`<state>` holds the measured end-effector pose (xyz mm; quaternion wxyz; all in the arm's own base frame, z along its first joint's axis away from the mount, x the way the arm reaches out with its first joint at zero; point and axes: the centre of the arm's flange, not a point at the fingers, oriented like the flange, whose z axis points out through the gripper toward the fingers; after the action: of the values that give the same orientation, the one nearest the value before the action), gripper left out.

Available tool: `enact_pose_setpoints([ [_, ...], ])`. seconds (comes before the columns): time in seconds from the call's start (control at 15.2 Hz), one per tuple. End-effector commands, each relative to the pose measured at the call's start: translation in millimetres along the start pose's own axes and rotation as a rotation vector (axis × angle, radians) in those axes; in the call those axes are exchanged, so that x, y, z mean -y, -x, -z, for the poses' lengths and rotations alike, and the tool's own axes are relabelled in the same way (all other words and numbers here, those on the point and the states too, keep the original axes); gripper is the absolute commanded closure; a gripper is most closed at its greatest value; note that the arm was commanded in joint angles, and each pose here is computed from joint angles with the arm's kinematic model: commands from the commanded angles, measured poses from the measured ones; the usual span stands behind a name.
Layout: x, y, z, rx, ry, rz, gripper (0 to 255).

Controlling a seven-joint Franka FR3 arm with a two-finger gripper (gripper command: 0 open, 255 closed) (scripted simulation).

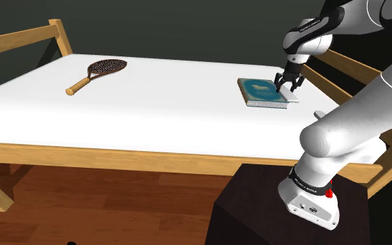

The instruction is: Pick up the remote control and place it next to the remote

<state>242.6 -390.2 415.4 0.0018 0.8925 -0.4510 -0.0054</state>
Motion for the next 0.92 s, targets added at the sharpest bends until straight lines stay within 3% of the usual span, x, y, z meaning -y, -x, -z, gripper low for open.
enact_pose_setpoints([
  [0.0, -26.3, 11.6, 0.1, 0.000, 0.000, 0.001, 255],
  [0.86, -185.6, 75.3, -1.3, 0.000, 0.000, 0.001, 255],
])
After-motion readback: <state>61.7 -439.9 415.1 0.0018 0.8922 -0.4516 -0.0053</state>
